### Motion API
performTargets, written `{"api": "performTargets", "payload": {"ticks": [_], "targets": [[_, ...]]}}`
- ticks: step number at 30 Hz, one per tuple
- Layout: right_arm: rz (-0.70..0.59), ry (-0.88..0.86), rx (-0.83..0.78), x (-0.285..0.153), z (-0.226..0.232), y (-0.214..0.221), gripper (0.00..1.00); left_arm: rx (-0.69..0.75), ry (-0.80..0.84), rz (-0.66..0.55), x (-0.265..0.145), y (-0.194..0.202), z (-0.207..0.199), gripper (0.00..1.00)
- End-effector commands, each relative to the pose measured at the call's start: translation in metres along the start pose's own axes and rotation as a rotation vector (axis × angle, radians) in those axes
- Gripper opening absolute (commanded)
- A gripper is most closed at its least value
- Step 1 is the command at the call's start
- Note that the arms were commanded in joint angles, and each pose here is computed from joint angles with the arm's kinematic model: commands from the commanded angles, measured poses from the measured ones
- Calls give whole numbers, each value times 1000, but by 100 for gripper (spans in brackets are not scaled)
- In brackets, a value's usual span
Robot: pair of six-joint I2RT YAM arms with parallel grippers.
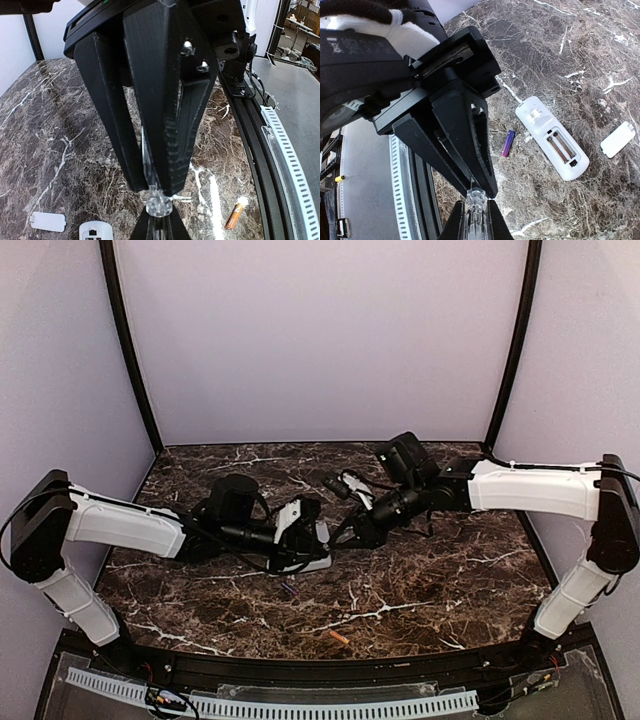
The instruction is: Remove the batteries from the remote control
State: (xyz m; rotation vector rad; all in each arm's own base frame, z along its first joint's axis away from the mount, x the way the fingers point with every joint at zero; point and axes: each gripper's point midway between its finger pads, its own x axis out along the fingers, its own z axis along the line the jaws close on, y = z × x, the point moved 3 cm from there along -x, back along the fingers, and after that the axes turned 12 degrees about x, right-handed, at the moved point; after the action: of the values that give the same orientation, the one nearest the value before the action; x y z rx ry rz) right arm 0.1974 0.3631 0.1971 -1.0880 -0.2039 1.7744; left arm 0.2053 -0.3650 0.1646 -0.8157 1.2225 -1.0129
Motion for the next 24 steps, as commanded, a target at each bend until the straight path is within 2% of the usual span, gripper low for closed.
{"api": "performTargets", "payload": {"ticks": [1,3,11,20,21,22,24], "targets": [[-11,1,-17,6,4,-11,0,35,-6,-31,1,-11,3,0],[-9,9,-16,6,3,-13,0,30,-9,-28,0,-9,3,0],[-77,62,-30,-3,1,-32,31,30,-57,19,-14,-3,-1,0],[-159,102,-46,-17,-4,-63,54,23,-107,36,-31,-5,-4,0],[-171,111,-52,-20,-4,-67,63,20,-113,40,-34,-5,-6,0],[-184,122,-57,-23,-4,-70,67,12,-120,48,-35,-2,-7,0],[-210,149,-61,-31,-7,-77,86,1,-135,48,-41,-2,-8,0]]}}
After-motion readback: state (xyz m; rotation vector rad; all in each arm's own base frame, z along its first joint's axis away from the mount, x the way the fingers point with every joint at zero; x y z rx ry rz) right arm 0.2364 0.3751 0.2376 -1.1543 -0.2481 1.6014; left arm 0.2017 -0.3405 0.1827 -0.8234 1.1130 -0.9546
